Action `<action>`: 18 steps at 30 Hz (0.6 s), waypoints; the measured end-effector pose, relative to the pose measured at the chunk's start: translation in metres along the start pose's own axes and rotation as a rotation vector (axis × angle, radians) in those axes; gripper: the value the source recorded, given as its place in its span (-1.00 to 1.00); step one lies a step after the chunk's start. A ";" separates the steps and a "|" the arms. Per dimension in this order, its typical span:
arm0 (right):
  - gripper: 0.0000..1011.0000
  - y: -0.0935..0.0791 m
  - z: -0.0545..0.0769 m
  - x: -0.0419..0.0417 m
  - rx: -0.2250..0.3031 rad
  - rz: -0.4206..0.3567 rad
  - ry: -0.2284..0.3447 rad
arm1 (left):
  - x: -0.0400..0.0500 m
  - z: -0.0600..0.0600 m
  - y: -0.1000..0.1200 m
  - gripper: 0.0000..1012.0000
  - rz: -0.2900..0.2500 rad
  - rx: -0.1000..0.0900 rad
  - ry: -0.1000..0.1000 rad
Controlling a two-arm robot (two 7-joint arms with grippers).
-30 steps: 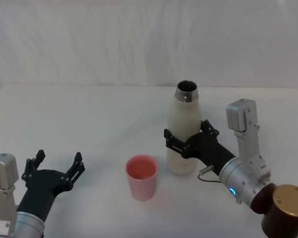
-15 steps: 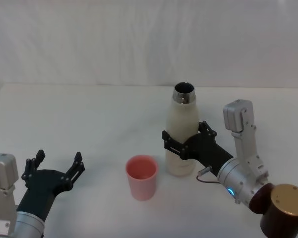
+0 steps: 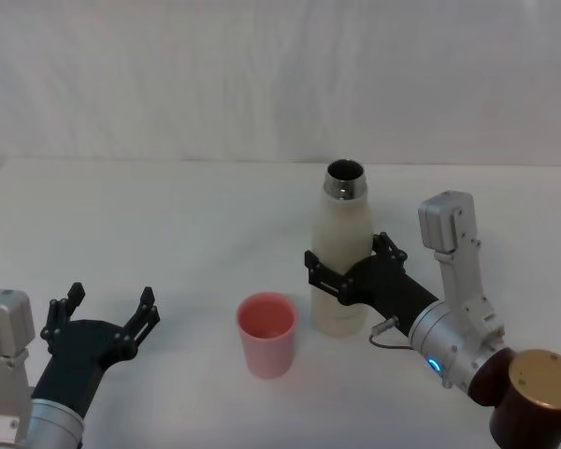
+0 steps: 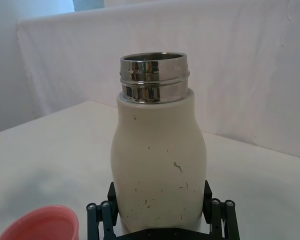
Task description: Grasp the thermos with one hand and pour water into the cup lid.
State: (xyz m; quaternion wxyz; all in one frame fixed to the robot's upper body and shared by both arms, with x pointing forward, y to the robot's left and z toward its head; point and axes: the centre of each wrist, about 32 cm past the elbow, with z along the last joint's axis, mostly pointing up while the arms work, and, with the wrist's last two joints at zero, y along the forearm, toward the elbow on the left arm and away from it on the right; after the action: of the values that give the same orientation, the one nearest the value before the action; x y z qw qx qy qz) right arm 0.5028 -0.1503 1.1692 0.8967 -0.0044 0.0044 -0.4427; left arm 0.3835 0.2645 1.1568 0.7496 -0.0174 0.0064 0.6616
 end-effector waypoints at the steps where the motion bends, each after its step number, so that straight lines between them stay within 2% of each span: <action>1: 0.90 0.000 0.000 0.0000 0.000 0.000 0.000 | 0.0000 0.000 0.000 0.98 0.000 0.000 0.000; 12: 0.90 -0.001 -0.001 0.0000 -0.002 0.001 0.004 | 0.0000 0.000 0.000 0.98 0.000 0.000 0.000; 18: 0.98 -0.001 -0.001 -0.0001 -0.001 0.001 0.004 | 0.0000 0.000 0.000 0.98 0.000 0.000 0.000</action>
State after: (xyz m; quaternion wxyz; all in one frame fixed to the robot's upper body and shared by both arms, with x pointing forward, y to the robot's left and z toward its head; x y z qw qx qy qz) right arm 0.5023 -0.1505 1.1684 0.8968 -0.0042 0.0063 -0.4424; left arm 0.3835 0.2645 1.1568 0.7496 -0.0174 0.0064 0.6616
